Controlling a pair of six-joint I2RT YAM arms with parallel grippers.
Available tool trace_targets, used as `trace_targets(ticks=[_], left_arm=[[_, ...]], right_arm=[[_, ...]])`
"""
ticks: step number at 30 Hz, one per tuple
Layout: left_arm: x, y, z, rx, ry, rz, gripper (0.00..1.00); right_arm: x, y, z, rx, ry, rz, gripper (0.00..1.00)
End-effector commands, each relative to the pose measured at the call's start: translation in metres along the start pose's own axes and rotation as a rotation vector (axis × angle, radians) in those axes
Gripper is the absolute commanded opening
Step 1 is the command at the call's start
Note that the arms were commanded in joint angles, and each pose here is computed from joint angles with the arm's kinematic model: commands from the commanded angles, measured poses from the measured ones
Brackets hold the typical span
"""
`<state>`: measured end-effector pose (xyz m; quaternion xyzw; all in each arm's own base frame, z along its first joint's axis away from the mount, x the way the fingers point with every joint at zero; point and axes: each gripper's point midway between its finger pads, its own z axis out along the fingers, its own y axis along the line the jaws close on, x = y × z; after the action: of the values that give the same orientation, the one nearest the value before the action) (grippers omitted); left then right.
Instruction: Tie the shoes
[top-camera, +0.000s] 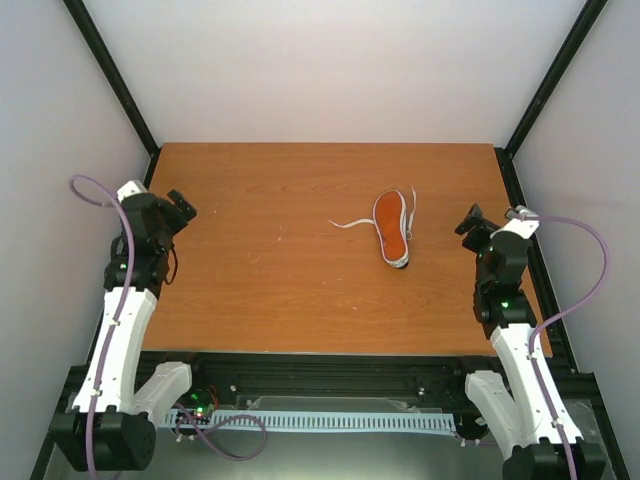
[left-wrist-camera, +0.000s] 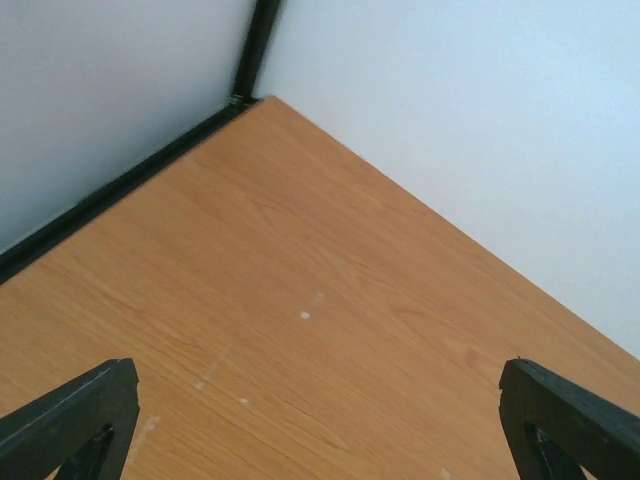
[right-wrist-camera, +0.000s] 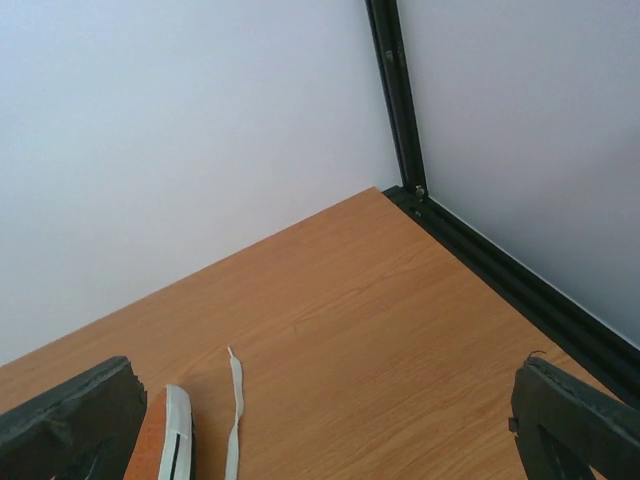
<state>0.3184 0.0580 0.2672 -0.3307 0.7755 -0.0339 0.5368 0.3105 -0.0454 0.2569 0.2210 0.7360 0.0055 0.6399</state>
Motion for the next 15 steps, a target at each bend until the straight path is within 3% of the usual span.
trace_targets(ticks=[1,4,9,15], left_arm=[[0.015,-0.036,-0.029,0.176,0.216,0.092,1.0],[0.02,-0.062,-0.043,0.303,0.321,0.154,1.0],[0.005,-0.097,-0.065,0.477,0.336,0.229,1.0],[0.013,-0.058,-0.028,0.278,0.25,0.282,1.0]], right_arm=[[-0.011,-0.007,-0.01,0.056,0.015,0.011,1.0],[-0.009,-0.002,-0.006,0.038,0.038,0.042,1.0],[0.018,0.035,0.007,-0.149,0.185,0.05,1.0],[0.096,0.083,0.01,-0.401,0.505,0.07,1.0]])
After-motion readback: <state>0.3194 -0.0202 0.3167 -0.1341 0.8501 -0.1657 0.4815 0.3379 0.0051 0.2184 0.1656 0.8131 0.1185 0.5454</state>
